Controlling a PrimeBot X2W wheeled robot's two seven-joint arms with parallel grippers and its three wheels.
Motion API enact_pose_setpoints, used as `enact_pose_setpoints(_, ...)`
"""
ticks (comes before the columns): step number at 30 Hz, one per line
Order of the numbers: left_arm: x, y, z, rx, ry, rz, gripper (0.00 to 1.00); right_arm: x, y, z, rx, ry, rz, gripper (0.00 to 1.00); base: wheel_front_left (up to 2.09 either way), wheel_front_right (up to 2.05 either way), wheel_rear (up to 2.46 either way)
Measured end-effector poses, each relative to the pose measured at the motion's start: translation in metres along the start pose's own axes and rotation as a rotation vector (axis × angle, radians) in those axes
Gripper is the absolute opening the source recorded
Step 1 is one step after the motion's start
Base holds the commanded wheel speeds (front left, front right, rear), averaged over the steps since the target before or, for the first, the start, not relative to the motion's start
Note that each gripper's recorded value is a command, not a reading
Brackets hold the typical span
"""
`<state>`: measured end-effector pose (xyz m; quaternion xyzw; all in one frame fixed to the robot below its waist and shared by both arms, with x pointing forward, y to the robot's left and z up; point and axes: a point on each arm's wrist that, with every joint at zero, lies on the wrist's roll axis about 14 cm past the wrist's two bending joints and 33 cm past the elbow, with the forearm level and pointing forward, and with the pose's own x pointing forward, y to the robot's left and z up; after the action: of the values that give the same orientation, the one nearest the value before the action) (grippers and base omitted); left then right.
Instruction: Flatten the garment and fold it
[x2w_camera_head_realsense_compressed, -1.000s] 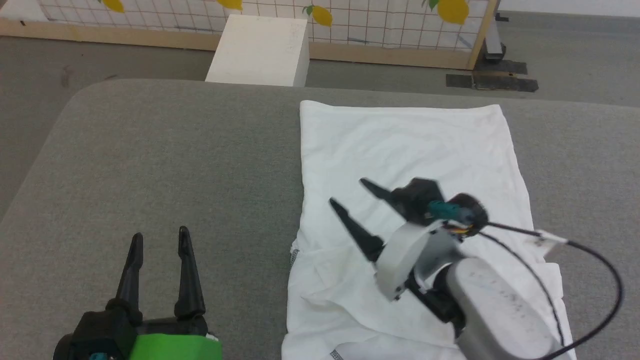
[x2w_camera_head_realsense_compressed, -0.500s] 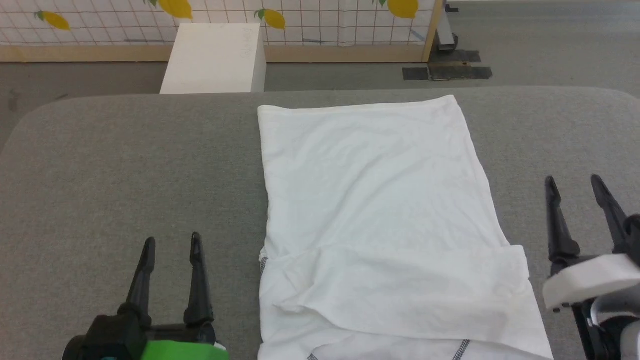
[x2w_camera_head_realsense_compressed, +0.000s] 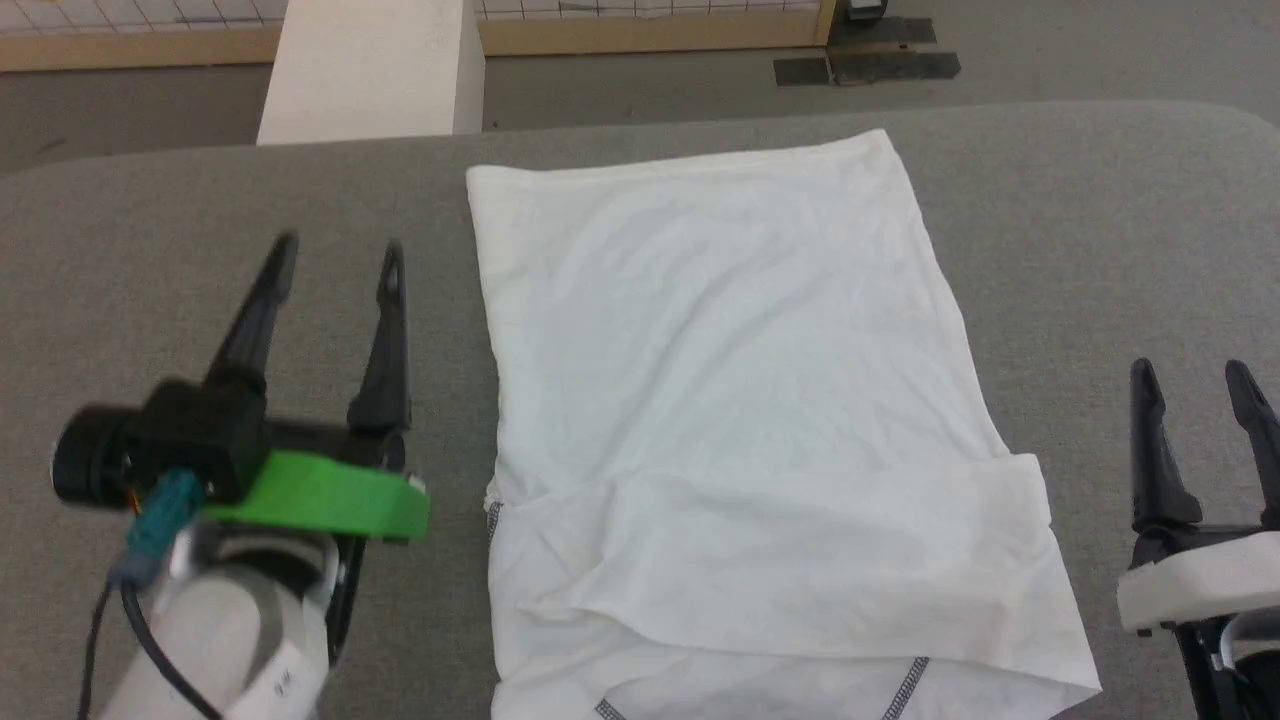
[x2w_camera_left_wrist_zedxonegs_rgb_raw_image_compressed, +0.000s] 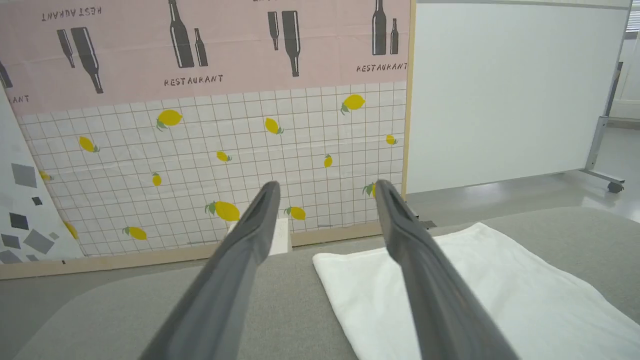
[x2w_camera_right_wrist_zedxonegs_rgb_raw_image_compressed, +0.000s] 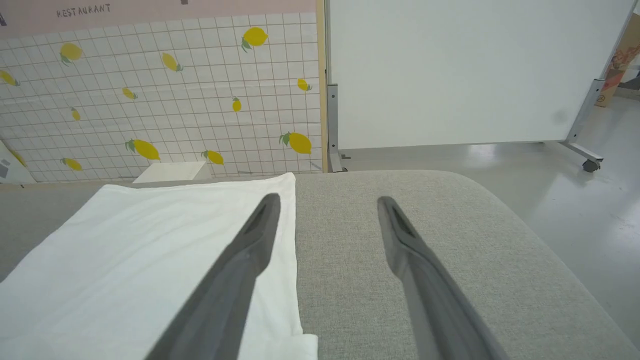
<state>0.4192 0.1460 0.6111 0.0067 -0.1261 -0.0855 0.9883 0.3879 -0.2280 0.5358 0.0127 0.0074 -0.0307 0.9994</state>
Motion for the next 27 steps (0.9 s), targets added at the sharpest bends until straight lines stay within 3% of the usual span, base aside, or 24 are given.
enact_pose_setpoints(5,0.065,-0.009,0.014,0.061,-0.001,-0.119,1.0,0.019,0.013,0.0,-0.005,-0.006,0.035,1.0,0.0,0.0,0.0)
enact_pose_setpoints(11,0.128,-0.006,-0.012,0.152,0.109,-0.19,1.0,0.044,0.024,-0.014,-0.008,0.013,0.063,1.0,0.0,0.0,0.0)
enact_pose_setpoints(16,0.162,-0.003,-0.069,0.216,0.281,-0.229,1.0,0.06,0.023,-0.039,-0.011,0.065,0.058,1.0,0.0,0.0,0.0)
enact_pose_setpoints(21,0.165,0.003,-0.167,0.17,0.58,-0.233,1.0,0.07,0.018,-0.074,-0.015,0.137,0.046,1.0,0.0,0.0,0.0)
enact_pose_setpoints(27,0.159,0.013,-0.229,0.144,0.753,-0.197,1.0,0.074,0.012,-0.095,-0.022,0.186,0.028,1.0,0.0,0.0,0.0)
